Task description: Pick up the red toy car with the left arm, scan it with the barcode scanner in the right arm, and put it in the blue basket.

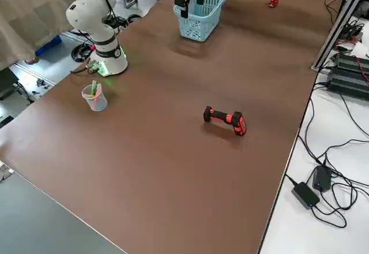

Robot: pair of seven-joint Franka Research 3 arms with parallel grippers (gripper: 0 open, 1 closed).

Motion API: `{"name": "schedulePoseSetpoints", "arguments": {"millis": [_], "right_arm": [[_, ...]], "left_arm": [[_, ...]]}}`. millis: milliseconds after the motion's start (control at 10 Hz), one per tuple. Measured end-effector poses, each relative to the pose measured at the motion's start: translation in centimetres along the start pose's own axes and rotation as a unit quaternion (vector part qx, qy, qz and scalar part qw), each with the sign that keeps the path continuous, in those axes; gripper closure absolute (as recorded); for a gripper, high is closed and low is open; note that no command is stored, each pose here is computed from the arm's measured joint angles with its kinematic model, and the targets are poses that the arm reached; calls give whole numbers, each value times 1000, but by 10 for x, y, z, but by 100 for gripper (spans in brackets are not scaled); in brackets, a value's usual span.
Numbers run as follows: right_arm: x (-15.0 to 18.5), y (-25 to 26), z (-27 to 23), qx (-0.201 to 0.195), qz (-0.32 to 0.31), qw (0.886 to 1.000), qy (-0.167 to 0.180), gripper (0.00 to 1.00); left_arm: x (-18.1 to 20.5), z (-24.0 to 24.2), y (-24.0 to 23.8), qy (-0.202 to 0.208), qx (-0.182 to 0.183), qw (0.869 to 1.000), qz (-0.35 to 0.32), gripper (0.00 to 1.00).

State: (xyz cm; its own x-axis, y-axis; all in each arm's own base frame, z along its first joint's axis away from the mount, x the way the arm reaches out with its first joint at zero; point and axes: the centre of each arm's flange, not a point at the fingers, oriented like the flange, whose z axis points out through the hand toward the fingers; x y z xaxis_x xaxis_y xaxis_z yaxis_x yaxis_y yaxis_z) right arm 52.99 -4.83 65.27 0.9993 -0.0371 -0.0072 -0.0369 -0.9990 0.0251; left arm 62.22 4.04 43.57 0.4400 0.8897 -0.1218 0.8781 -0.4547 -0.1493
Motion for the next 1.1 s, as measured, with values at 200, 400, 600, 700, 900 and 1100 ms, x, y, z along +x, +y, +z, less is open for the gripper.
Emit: {"name": "schedulePoseSetpoints", "arguments": {"millis": [200, 400, 600, 700, 900, 1100], "right_arm": [[0, 0, 0, 0, 0, 1000, 0, 0], [1, 0, 2, 0, 0, 1000, -2, 0], [11, -1, 19, -2, 0, 1000, -15, 0], [24, -2, 34, -4, 0, 1000, -17, 0], [51, 6, 75, -10, 9, 999, -30, 0], [77, 11, 122, -13, 13, 999, -42, 0]], "left_arm": [[4, 46, 8, -28, -3, 999, -34, 0], [26, 91, 9, -48, -21, 996, -78, 0], [40, 128, 5, -46, -41, 993, -104, 0], [38, 148, 2, -41, -47, 991, -119, 0], [32, 180, -2, -43, -43, 990, -130, 0], [33, 203, 4, -41, -47, 989, -131, 0]]}}
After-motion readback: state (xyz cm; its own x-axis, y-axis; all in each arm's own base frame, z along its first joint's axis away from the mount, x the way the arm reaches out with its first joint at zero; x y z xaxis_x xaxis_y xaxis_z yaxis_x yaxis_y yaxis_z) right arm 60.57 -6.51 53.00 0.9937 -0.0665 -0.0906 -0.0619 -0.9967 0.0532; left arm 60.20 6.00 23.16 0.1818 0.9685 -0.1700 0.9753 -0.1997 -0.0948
